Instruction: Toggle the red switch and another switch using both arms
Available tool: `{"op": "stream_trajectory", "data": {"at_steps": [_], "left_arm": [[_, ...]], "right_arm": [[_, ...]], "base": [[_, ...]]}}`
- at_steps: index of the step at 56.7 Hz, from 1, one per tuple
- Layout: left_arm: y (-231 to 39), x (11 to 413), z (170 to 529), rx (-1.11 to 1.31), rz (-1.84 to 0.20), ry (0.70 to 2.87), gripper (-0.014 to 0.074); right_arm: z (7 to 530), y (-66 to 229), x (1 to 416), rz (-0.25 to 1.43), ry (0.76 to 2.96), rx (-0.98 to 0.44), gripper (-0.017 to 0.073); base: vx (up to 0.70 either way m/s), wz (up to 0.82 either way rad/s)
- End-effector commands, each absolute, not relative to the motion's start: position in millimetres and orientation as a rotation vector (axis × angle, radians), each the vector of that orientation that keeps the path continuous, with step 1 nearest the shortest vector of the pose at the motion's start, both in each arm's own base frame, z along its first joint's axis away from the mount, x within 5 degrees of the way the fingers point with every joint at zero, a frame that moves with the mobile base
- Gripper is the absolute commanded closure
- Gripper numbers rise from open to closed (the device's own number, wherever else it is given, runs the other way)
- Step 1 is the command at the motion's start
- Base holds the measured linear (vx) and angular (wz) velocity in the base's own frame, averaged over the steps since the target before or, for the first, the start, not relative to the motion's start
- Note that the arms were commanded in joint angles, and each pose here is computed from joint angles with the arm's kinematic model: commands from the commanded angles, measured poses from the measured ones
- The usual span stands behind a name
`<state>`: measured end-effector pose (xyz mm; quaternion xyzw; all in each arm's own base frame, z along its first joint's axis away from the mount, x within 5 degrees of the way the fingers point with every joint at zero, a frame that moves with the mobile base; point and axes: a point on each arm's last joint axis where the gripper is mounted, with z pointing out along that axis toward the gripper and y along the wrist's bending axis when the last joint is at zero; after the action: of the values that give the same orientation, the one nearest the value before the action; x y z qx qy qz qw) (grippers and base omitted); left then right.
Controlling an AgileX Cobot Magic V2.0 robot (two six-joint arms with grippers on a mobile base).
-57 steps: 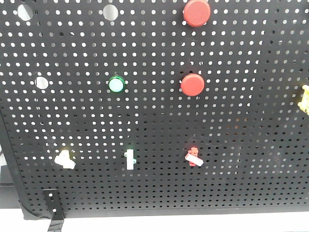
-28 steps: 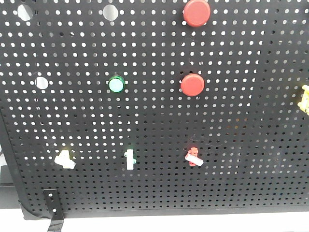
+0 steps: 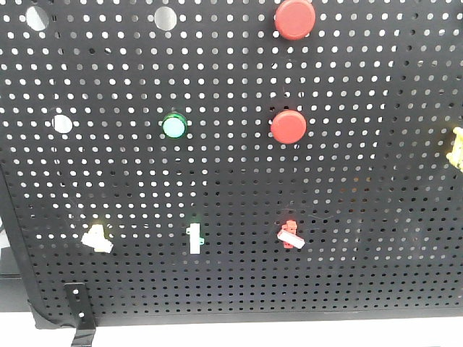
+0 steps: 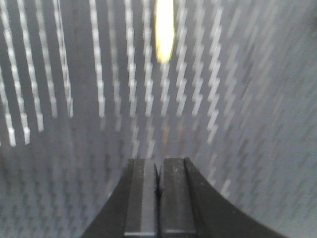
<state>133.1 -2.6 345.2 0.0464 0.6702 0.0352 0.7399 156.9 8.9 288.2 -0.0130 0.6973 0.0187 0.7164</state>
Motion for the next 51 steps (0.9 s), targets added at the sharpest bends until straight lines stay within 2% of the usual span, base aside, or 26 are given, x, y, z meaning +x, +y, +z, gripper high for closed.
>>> {"op": "stream_trajectory", "data": {"at_steps": [1, 12, 25, 38, 51], "left_arm": [[-4, 146, 359, 0.1, 0.069, 1.367, 0.0591], [-24, 170, 353, 0.251, 0.027, 1.327, 0.0591], [-59, 206, 347, 0.389, -0.08, 1.388, 0.0591], [-78, 246, 350, 0.421, -0.106, 1.425, 0.0591], [-81, 266, 351, 0.339, -0.158, 1.467, 0.0591]], "right_arm": [[308, 11, 162, 0.062, 1.444, -0.045, 0.0566], [304, 19, 169, 0.063, 1.488, -0.168, 0.0566], [300, 21, 174, 0.106, 1.517, -0.154, 0.0566], [300, 21, 174, 0.106, 1.517, -0.157, 0.0566], [300, 21, 174, 0.105, 1.519, -0.157, 0.0566]], "base": [[0.0, 0.0], [0.0, 0.0], [0.0, 0.0], [0.0, 0.0], [0.0, 0.0]]}}
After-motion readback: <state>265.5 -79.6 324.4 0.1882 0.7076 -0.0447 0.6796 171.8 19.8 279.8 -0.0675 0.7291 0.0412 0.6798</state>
